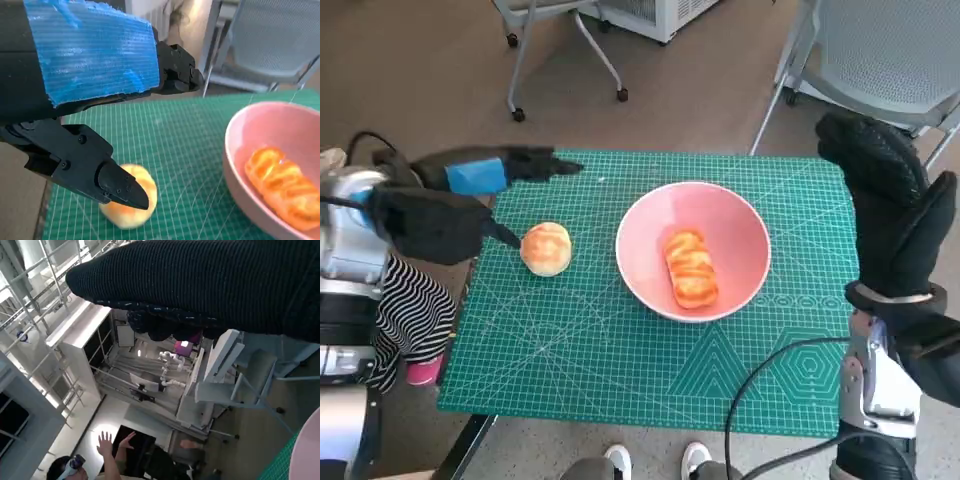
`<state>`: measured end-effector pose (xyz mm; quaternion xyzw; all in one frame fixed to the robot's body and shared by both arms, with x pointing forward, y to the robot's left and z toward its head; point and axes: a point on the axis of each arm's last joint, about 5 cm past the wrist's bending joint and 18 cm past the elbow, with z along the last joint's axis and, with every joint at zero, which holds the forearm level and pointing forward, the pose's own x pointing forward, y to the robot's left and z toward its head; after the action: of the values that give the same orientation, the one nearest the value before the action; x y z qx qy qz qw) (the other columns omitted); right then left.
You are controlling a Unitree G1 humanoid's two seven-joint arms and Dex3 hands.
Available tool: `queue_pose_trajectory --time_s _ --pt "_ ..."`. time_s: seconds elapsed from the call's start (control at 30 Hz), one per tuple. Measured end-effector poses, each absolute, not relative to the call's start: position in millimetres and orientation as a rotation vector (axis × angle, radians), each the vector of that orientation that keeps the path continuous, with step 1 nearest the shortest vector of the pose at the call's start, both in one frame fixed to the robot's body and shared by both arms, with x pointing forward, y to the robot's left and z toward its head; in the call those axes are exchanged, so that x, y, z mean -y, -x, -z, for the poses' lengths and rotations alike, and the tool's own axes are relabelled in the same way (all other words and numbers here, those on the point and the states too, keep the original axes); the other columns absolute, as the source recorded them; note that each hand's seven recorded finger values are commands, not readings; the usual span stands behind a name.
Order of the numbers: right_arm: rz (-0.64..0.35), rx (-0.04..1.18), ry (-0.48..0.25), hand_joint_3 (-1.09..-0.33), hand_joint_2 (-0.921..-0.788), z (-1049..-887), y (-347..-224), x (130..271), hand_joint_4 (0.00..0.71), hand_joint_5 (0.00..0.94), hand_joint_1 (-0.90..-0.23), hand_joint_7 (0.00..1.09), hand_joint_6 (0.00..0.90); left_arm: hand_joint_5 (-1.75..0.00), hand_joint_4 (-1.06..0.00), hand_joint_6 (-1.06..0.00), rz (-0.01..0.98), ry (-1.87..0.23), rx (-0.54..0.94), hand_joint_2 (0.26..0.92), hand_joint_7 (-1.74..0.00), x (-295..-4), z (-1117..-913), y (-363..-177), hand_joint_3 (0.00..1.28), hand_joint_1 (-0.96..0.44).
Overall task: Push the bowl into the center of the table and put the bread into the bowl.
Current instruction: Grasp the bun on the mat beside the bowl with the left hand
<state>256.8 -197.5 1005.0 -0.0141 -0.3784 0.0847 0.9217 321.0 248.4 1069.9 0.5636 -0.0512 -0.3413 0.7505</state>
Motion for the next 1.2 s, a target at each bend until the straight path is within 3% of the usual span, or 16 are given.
queue_pose_trajectory --time_s 0.83,1.0,1.2 --pt "-0.177 0.778 0.04 -0.714 -0.921 -1008.7 -254.8 201.3 0.17 0.001 -0.683 0.56 0.029 -0.01 -0.11 -0.25 0.854 -1.303 -0.163 0.742 -0.02 -231.0 -998.0 -335.3 0.01 0.01" --pt "-0.178 0.781 0.037 -0.713 -0.921 -1009.4 -253.6 201.4 0.17 0.001 -0.683 0.56 0.032 -0.02 -0.22 -0.34 0.842 -1.339 -0.178 0.773 -0.03 -226.9 -990.6 -336.6 0.02 0.04" --pt "-0.179 0.781 0.038 -0.714 -0.921 -1010.3 -252.5 201.3 0.169 0.0 -0.682 0.56 0.032 -0.04 -0.46 -0.54 0.802 -1.403 -0.153 0.854 -0.05 -222.1 -983.8 -337.4 0.04 0.02"
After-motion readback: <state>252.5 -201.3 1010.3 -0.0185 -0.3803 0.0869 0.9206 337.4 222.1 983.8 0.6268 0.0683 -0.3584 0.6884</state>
